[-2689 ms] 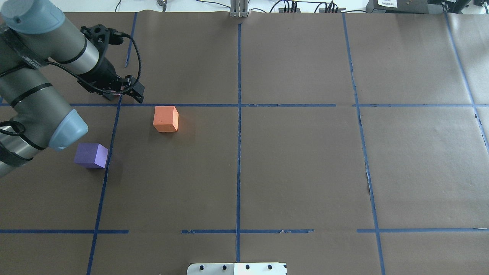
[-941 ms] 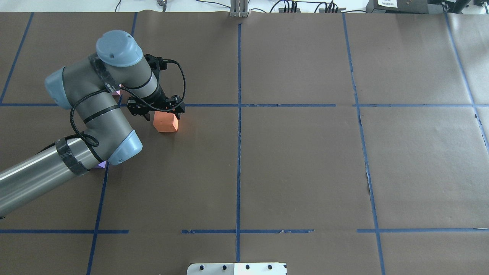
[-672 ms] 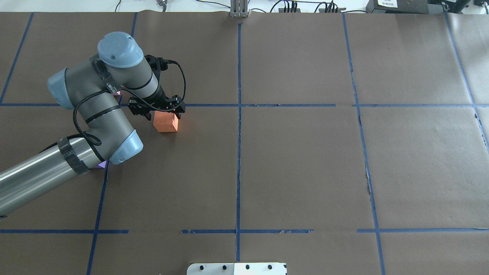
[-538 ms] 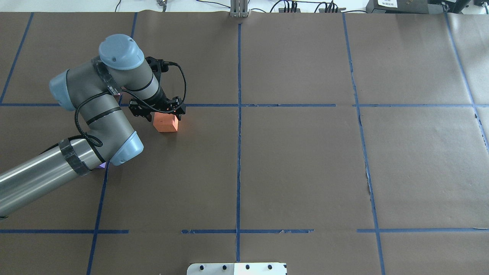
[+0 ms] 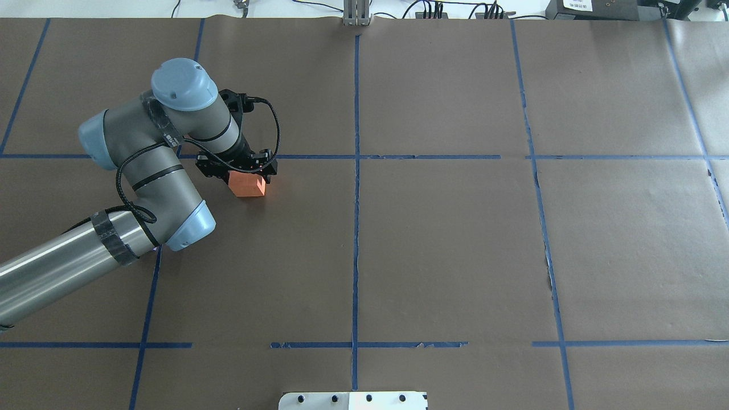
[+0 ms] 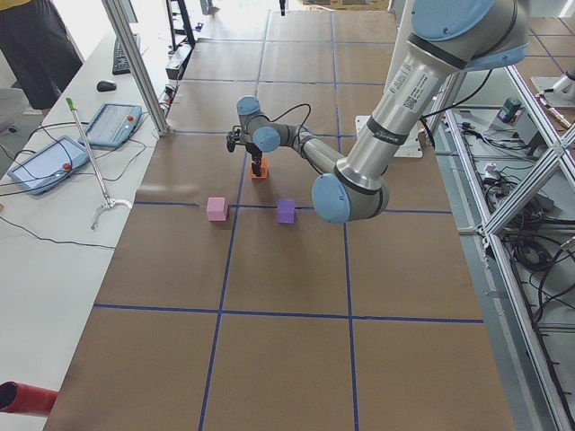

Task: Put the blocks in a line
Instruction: 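Close the left gripper on the orange cube, then carry the orange cube toward the pink cube, between pink and purple cubes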

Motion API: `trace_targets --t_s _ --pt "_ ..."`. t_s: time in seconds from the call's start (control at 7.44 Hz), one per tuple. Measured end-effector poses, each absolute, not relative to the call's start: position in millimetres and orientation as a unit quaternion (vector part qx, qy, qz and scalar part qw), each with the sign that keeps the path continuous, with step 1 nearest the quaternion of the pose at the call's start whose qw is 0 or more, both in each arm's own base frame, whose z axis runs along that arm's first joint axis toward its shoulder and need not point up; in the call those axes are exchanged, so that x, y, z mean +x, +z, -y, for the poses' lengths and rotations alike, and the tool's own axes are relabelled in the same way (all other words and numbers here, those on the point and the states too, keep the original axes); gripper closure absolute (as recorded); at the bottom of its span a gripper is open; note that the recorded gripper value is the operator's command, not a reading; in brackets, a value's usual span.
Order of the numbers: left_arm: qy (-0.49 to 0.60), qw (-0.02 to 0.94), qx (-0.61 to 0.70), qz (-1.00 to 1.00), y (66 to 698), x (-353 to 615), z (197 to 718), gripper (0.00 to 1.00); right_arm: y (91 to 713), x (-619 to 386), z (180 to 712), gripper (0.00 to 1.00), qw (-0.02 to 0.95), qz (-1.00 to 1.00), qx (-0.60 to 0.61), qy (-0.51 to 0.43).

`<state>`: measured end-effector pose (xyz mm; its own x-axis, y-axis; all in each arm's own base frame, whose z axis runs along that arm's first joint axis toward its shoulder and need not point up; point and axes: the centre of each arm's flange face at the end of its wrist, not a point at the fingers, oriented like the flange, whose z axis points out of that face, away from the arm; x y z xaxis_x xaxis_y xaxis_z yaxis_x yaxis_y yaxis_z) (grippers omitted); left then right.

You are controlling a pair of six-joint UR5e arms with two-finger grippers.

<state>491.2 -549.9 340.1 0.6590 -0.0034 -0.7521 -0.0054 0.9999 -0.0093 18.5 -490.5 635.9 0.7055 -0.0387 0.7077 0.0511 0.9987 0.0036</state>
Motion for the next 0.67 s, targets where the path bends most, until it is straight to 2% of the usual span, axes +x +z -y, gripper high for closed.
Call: trace_targets --t_s 0.13,0.27,0.67 --pt "0.001 0.911 -0.003 -0.413 341 492 549 0.84 636 18 491 0.00 0.923 0.383 -0.008 -0.024" --pt "0.001 0.911 -0.001 -0.413 340 492 549 0.86 636 18 491 0.00 0.923 0.383 -0.008 -0.024" --pt "-0.013 0.901 0.028 -0.434 298 446 560 0.83 636 18 490 0.00 0.923 0.383 -0.008 -0.024"
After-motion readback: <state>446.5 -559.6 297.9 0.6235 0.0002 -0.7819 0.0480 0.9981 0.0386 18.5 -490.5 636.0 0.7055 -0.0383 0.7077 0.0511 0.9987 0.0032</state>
